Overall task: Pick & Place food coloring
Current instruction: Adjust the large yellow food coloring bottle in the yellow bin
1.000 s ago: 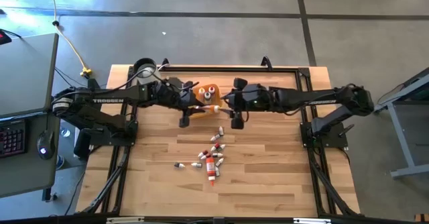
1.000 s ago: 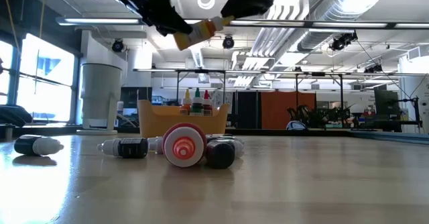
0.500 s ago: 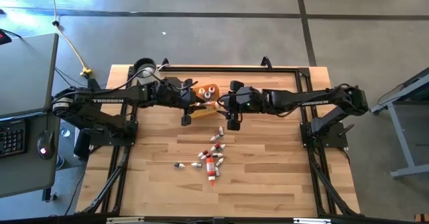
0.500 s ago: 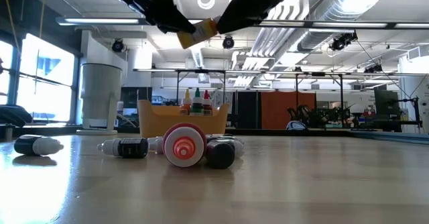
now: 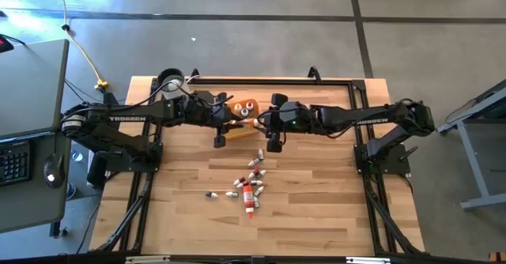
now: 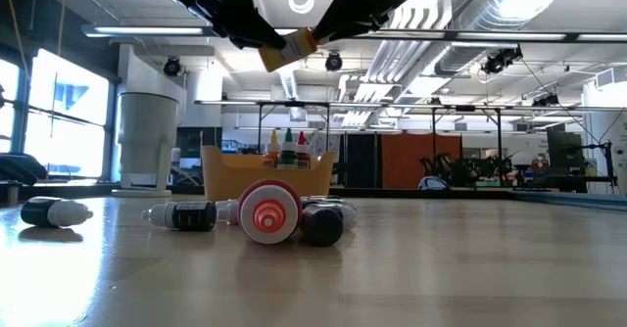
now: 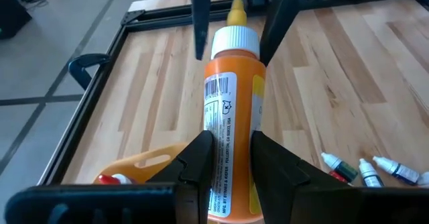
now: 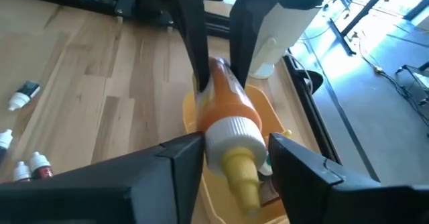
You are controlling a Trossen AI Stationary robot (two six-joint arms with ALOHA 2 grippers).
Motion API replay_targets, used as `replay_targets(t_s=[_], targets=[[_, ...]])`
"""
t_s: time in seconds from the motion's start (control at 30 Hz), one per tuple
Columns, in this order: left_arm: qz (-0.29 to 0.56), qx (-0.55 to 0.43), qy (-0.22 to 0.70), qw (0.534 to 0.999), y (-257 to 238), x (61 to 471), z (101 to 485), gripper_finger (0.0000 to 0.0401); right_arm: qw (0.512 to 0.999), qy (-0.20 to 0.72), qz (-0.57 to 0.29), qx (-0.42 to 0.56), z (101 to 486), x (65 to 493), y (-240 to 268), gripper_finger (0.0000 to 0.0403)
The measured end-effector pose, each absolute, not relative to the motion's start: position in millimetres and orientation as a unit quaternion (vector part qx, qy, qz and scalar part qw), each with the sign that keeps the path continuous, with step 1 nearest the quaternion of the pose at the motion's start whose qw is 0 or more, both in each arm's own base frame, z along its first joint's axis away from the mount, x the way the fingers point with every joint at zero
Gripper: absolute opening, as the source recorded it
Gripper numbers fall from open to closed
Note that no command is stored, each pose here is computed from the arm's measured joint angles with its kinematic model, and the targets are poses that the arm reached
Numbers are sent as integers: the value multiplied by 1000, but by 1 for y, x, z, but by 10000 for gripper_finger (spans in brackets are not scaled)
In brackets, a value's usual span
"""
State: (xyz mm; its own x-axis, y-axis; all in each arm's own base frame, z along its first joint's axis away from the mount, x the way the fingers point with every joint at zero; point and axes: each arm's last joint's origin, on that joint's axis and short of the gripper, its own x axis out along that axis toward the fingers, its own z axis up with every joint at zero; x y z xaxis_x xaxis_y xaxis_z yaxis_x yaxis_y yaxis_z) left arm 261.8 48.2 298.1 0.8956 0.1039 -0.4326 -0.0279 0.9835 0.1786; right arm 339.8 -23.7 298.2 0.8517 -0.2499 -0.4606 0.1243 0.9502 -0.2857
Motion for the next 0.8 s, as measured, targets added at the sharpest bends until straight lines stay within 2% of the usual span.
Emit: replay_targets(t_s=[0.2,0.47,0.8], targets=[[34,85,226,970,48,262,298,81,954,256,-96,-123,298,340,-23,122],[33,83,231,969,48,261,297,88,952,265,-93,-124,296,339,-23,123],[111,103,249,957,53,260,296,176,932,324,-115,-114,286,332,-24,118]])
